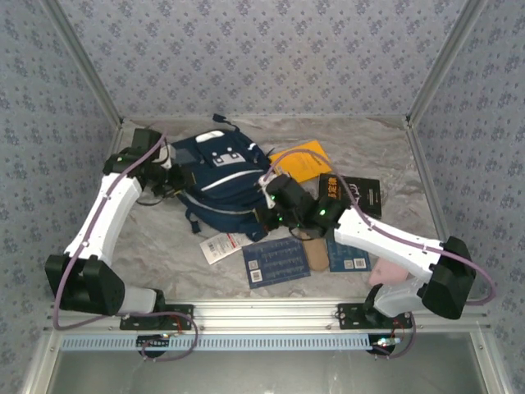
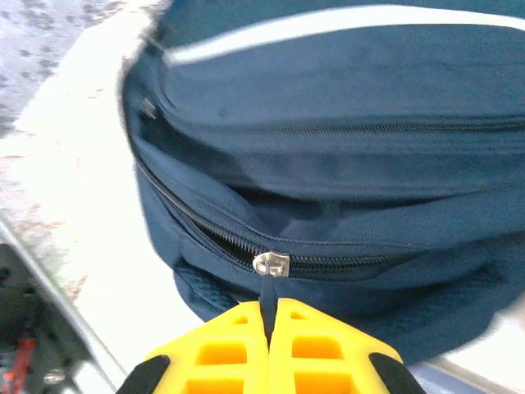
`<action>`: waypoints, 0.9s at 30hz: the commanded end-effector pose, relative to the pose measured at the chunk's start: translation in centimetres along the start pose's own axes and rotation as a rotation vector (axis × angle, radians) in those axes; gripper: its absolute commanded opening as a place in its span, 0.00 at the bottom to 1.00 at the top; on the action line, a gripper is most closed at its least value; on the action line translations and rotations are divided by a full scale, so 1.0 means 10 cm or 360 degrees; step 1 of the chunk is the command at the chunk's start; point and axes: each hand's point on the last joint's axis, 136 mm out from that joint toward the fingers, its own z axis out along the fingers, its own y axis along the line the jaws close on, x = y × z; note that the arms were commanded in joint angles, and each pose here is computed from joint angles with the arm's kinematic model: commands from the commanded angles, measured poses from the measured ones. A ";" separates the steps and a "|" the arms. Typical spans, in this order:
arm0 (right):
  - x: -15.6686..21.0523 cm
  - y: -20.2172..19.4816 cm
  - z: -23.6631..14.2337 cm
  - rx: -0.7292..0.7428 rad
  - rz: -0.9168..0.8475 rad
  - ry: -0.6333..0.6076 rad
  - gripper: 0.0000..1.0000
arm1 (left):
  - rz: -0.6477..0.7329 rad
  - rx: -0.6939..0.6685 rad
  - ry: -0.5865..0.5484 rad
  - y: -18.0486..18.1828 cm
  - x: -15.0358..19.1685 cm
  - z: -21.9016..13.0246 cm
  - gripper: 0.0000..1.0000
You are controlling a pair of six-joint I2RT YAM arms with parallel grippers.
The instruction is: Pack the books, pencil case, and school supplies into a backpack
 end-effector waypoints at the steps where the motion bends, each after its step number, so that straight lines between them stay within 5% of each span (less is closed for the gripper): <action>1: -0.09 0.30 0.26 -0.0178 0.0189 -0.0092 0.00 | -0.0204 -0.0087 -0.0081 0.18 0.08 -0.24 0.54; 12: 0.27 0.60 0.82 -0.0266 0.0169 0.0014 0.00 | -0.0909 0.0093 0.0431 0.27 1.20 0.18 0.59; 27: 0.56 0.61 1.00 -0.0258 0.0106 0.0064 0.00 | -0.1053 0.0015 0.0410 0.43 1.32 0.71 0.60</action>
